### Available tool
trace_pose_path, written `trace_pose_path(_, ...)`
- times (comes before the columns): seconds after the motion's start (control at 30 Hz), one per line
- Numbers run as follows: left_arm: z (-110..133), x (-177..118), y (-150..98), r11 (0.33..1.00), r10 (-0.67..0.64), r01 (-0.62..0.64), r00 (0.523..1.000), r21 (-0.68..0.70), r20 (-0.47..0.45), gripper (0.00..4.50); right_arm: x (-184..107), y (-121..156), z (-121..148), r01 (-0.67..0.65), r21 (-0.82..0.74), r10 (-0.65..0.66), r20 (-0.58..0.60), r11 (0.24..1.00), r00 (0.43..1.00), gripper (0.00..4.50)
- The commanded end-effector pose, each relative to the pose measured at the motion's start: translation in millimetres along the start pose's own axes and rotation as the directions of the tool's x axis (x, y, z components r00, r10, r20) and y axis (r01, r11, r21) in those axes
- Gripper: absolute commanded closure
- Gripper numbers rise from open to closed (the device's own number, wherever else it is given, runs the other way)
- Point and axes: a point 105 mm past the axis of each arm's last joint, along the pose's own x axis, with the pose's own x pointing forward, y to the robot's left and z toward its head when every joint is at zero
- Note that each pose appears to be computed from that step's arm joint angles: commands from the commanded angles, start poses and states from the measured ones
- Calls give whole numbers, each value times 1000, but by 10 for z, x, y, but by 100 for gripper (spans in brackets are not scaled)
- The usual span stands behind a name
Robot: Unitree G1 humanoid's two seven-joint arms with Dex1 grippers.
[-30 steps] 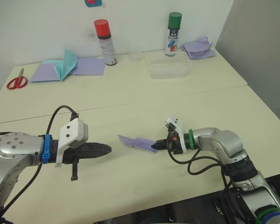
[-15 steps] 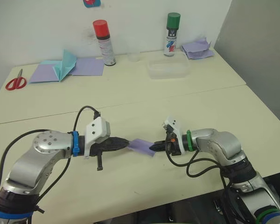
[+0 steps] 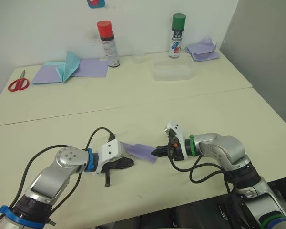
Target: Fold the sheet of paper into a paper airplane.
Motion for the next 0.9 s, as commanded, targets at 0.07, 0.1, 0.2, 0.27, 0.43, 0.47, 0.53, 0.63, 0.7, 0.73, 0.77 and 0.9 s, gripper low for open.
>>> trace_pose_path(0.07,336,-183,-11,1000,-2,3,993,-5,117,450,-25,46,84,-16,-31,16,26,999,1000,448)
trace_pose_path(0.1,446,-220,15,1000,10,-5,987,-29,160,450,-27,46,81,-16,-30,17,25,999,1000,448)
trace_pose_path(0.2,525,-210,78,999,42,-37,985,-33,169,450,-30,68,78,-28,-28,29,22,999,999,448)
trace_pose_path(0.27,424,-153,95,998,53,-50,991,-23,122,450,-29,90,85,-41,-29,42,20,999,999,448)
trace_pose_path(0.43,137,-40,23,1000,21,-20,1000,-20,23,450,-49,114,85,-62,-14,62,14,998,998,448)
trace_pose_path(0.47,84,-28,1,1000,12,-12,1000,-21,5,450,-57,107,80,-60,-4,60,14,998,998,448)
trace_pose_path(0.53,11,-18,17,1000,25,-26,999,-12,-24,450,-67,94,73,-54,10,54,15,998,998,448)
trace_pose_path(0.63,-19,-29,43,999,32,-32,999,-7,-33,450,-71,63,79,-39,42,38,24,998,999,448)
trace_pose_path(0.7,-27,-56,37,1000,31,-31,999,-6,-37,450,-69,39,88,-29,56,28,29,998,999,448)
trace_pose_path(0.73,-29,-85,23,1000,28,-29,999,-11,-38,450,-67,28,94,-26,62,24,32,998,999,448)
trace_pose_path(0.77,-29,-123,4,1000,25,-26,999,-16,-39,450,-65,18,100,-23,66,21,34,998,999,448)
trace_pose_path(0.9,-45,-352,-110,999,12,-15,998,-52,-55,450,-64,-5,120,-21,82,17,41,996,999,448)
